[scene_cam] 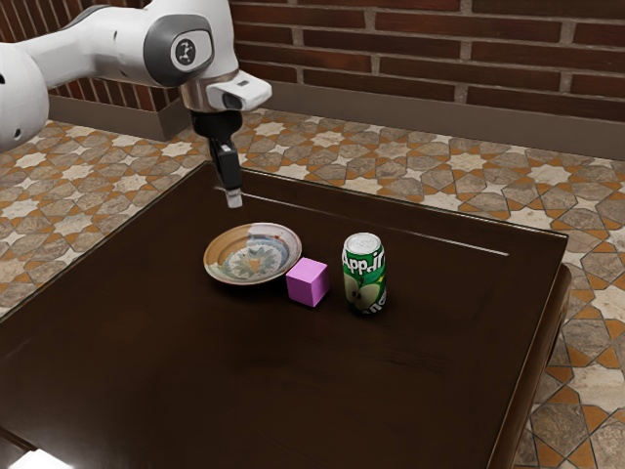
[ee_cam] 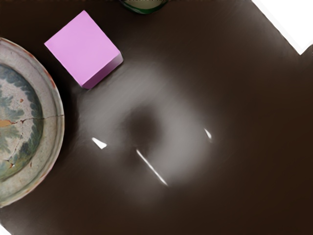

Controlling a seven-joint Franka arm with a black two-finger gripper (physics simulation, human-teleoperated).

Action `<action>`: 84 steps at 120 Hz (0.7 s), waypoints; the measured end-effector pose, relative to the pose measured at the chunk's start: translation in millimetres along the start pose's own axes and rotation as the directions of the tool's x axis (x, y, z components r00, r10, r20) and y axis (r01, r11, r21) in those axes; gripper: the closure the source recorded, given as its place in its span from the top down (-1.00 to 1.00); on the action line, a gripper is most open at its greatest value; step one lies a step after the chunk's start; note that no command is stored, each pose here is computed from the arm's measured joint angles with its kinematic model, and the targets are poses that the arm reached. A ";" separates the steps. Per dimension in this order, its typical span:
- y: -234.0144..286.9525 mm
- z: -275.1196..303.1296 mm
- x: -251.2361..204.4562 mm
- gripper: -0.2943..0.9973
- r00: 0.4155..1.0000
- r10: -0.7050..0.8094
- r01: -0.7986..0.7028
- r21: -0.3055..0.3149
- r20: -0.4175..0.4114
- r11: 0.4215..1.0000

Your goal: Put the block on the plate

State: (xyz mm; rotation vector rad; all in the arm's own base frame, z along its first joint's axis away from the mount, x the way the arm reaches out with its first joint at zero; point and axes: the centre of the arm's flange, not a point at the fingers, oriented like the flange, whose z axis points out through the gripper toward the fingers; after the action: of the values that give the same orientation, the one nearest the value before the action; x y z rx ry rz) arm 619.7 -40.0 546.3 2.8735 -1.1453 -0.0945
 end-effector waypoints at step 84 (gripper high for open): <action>-83.0 129.4 107.0 0.54 0.911 0.412 -0.413 0.084 0.035 0.907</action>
State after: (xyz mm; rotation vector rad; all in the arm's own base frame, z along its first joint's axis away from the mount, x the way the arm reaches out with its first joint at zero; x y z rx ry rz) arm 744.5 -56.2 407.6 2.6298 -1.7732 -0.0503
